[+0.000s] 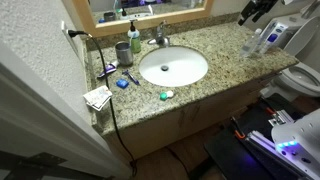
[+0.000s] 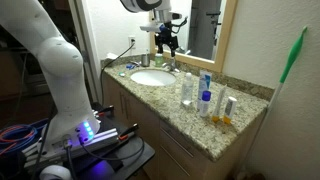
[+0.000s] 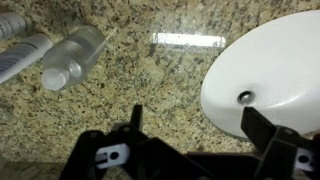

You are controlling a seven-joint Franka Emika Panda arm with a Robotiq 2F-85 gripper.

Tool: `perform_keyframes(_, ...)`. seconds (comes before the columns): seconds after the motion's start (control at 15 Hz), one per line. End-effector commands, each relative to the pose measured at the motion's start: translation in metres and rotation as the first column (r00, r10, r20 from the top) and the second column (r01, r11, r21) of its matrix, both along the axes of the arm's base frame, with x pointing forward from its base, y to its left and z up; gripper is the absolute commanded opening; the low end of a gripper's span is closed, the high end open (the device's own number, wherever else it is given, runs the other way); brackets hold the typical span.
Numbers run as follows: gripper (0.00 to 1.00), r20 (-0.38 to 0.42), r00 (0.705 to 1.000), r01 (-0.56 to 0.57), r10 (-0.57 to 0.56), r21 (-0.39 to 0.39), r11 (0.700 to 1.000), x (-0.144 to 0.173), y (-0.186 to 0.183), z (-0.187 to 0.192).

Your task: Close the tap

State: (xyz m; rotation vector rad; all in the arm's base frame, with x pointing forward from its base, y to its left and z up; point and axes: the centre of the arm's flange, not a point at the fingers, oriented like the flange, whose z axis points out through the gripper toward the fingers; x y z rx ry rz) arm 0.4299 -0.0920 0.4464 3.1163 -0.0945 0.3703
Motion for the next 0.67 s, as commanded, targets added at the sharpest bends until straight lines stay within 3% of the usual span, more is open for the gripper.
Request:
perform_keyframes(0.0, 1.0, 0.0, 1.0, 0.0, 0.0, 0.0, 1.0, 0.0, 0.0, 0.0)
perform_keyframes(0.2, 1.0, 0.082, 0.979, -0.19, 0.188, 0.018, 0.982, 0.068, 0.038, 0.014)
perform_keyframes(0.33, 1.0, 0.151, 0.947, -0.287, 0.282, 0.01, 0.958, 0.101, 0.071, 0.039)
perform_keyframes(0.53, 1.0, 0.173, 0.898, -0.41, 0.405, -0.004, 0.912, 0.152, 0.116, 0.075)
perform_keyframes(0.6, 1.0, 0.179, 0.923, -0.346, 0.342, -0.005, 0.938, 0.102, 0.11, 0.057)
